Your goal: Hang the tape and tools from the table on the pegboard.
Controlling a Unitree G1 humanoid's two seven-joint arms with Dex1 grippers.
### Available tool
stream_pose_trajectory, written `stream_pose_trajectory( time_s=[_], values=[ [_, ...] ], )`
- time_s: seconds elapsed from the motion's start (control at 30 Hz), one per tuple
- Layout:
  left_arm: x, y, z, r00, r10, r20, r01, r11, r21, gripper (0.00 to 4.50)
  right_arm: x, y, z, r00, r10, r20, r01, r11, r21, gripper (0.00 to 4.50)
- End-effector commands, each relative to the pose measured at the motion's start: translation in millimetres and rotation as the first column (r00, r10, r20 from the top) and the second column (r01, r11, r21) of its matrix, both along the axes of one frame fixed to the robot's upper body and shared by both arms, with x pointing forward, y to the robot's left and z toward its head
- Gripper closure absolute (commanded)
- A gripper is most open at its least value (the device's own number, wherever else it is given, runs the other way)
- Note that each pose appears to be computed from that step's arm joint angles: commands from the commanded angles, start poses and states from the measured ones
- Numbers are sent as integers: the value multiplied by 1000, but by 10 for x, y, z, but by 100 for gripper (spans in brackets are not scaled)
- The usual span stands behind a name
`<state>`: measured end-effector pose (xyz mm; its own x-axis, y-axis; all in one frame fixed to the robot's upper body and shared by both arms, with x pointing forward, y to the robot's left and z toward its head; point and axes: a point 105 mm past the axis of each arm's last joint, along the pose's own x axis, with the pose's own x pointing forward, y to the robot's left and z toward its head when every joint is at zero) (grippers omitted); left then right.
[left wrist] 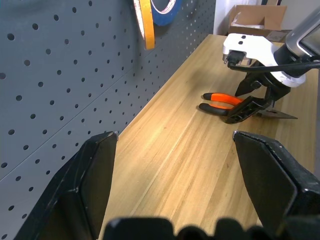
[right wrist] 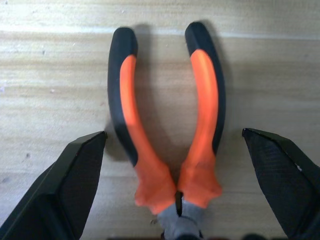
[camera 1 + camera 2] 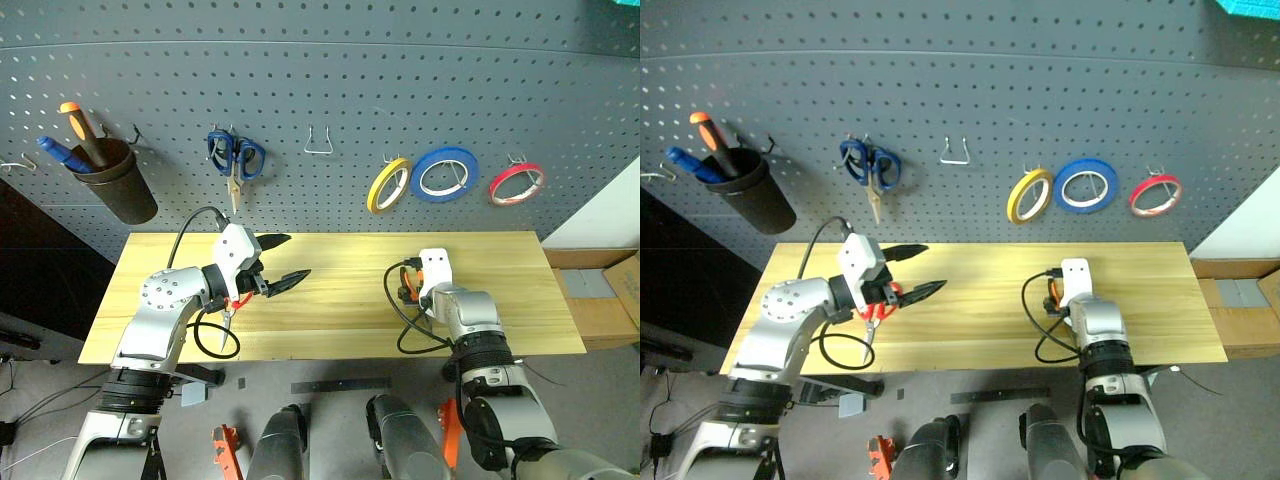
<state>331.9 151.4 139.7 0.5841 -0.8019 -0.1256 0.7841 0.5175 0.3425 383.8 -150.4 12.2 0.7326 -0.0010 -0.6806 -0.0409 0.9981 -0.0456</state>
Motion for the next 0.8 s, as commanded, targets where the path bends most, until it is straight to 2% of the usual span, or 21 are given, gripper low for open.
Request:
stream_pose_trajectory(
  time_s=[0.03,0.17,0.37,0.43,0.53,0.67,0.8],
  values=[
    [-28,-33,92,999,-13,51,12,1000,1,52,-45,-58,-97,999,-10,-31,10,1000,-15,58],
    [-41,-25,73,999,-6,51,7,1000,-1,52,-51,-37,-110,1000,-8,-24,8,1000,-24,193],
    [-46,87,58,997,51,55,-49,998,-27,52,-28,12,57,998,-15,64,16,1000,-23,197],
    [-49,160,64,995,79,54,-77,996,-39,52,-53,56,239,991,-1,134,3,1000,-16,197],
    [-69,286,101,991,124,55,-120,990,-71,52,-223,175,605,964,50,261,-48,999,-12,197],
    [-112,477,158,982,182,43,-176,976,-125,52,-606,430,1136,887,158,434,-157,987,-39,197],
    [-88,668,210,962,267,53,-255,954,-160,52,-785,636,1531,814,209,542,-224,974,-39,197]
  ],
)
